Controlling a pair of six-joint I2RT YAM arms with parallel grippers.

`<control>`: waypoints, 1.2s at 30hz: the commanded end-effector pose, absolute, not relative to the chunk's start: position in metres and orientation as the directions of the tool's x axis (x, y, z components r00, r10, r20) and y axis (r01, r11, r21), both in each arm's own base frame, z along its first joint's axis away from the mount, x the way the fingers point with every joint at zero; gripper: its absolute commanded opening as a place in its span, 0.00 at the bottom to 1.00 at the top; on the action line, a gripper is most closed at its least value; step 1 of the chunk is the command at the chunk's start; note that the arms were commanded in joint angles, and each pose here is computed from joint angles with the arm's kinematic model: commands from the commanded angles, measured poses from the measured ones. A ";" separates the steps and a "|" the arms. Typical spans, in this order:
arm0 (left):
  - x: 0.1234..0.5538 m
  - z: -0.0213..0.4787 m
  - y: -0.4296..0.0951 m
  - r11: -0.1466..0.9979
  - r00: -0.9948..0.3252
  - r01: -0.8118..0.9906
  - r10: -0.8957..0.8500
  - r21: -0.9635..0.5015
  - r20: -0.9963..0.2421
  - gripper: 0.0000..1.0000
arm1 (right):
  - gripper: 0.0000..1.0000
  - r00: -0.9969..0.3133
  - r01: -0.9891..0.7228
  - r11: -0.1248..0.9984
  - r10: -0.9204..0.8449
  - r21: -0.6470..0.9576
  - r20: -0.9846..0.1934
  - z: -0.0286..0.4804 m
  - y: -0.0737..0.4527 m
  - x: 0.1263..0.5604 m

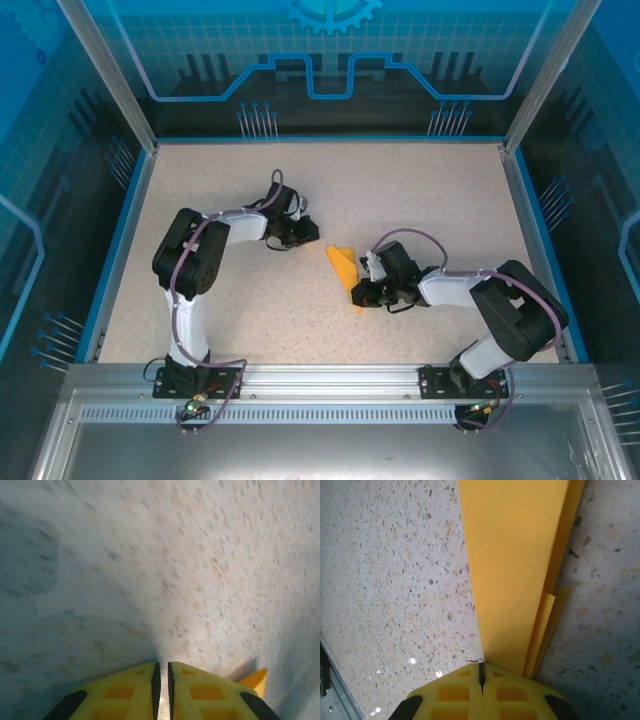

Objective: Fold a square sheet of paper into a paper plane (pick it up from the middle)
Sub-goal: Fold the wing for the fifth time at the center of the table, then turn over a paper plane at the center of the table.

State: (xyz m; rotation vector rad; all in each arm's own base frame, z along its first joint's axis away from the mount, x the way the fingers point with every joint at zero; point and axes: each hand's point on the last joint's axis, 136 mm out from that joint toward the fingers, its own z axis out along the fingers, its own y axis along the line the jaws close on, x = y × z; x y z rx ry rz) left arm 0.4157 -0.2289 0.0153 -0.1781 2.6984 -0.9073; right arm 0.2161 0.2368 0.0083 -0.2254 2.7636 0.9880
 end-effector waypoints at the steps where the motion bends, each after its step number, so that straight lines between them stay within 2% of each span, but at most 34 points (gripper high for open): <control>1: 0.430 -0.001 -0.182 0.886 -0.928 -0.085 -0.237 -0.456 -0.288 0.18 | 0.05 -0.997 -0.067 0.879 -0.076 0.472 0.001 -0.036 0.190 0.164; 4: 0.434 0.032 -0.187 0.873 -0.916 -0.057 -0.238 -0.484 -0.322 0.22 | 0.08 -0.995 -0.094 0.838 -0.072 0.537 -0.062 -0.017 0.206 0.178; 7: 0.426 0.059 -0.190 0.874 -0.912 -0.051 -0.239 -0.484 -0.335 0.33 | 0.14 -0.984 -0.140 0.788 -0.046 0.600 -0.170 0.018 0.224 0.202; 10: 0.410 0.074 -0.194 0.902 -0.915 -0.060 -0.221 -0.428 -0.337 0.47 | 0.33 -0.954 -0.189 0.772 0.002 0.606 -0.300 0.062 0.229 0.226; 12: 0.396 0.078 -0.199 0.920 -0.922 -0.065 -0.203 -0.386 -0.328 0.54 | 0.51 -0.921 -0.190 0.802 0.054 0.565 -0.386 0.087 0.218 0.240; 14: 0.384 0.081 -0.208 0.929 -0.929 -0.063 -0.188 -0.364 -0.319 0.60 | 0.64 -0.884 -0.163 0.845 0.104 0.510 -0.455 0.105 0.199 0.250; 16: 0.371 0.079 -0.215 0.941 -0.936 -0.068 -0.176 -0.332 -0.306 0.64 | 0.71 -0.852 -0.126 0.880 0.141 0.458 -0.505 0.115 0.178 0.255; 19: 0.354 0.078 -0.227 0.951 -0.943 -0.088 -0.176 -0.296 -0.282 0.71 | 0.77 -0.822 -0.042 0.919 0.190 0.391 -0.536 0.118 0.146 0.255; 22: 0.337 0.077 -0.247 0.956 -0.951 -0.096 -0.170 -0.275 -0.257 0.81 | 0.80 -0.828 0.044 0.933 0.235 0.358 -0.509 0.110 0.122 0.252; 26: 0.321 0.078 -0.266 0.981 -0.954 -0.092 -0.136 -0.169 -0.269 0.96 | 0.85 -0.838 0.148 0.932 0.296 0.331 -0.459 0.091 0.100 0.247; 30: 0.314 0.073 -0.284 0.993 -0.956 -0.070 -0.094 -0.093 -0.277 0.99 | 0.88 -0.834 0.219 0.921 0.348 0.321 -0.428 0.075 0.086 0.242; 36: 0.302 0.057 -0.307 0.999 -0.976 -0.046 -0.043 0.008 -0.212 0.99 | 0.89 -0.819 0.265 0.909 0.387 0.321 -0.422 0.067 0.074 0.238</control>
